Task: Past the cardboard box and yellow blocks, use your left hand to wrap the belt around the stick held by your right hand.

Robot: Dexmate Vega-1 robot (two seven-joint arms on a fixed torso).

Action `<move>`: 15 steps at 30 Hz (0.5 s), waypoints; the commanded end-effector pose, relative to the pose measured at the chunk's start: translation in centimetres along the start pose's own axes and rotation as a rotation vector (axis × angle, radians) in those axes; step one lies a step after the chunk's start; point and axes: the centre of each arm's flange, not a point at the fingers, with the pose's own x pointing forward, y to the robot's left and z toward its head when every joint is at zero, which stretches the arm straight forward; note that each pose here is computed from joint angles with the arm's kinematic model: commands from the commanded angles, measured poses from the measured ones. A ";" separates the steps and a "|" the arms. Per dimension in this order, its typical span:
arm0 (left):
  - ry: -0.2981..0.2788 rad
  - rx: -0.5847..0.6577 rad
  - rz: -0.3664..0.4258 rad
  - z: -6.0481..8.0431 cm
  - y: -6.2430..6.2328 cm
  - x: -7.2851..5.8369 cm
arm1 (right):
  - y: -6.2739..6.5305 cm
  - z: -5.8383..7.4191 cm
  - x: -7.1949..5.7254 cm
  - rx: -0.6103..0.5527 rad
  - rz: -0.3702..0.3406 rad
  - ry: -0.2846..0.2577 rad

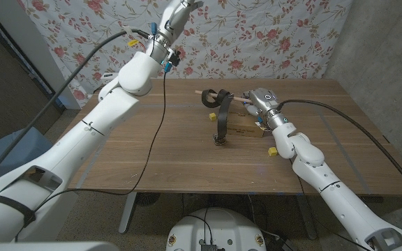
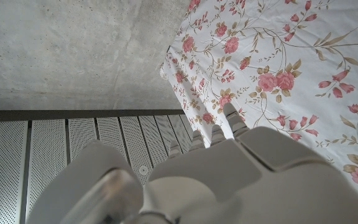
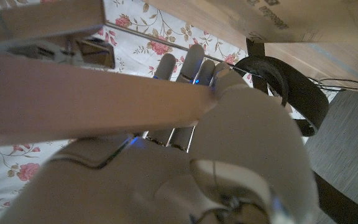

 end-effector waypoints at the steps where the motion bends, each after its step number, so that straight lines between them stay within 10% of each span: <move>1: -0.005 -0.017 -0.023 0.2 -0.5 0.2 | 1.7 -1.0 -0.6 -0.010 0.082 0.043; 15: -0.004 -0.016 -0.027 0.3 -0.8 0.5 | 1.8 -1.6 -1.3 -0.051 0.121 0.091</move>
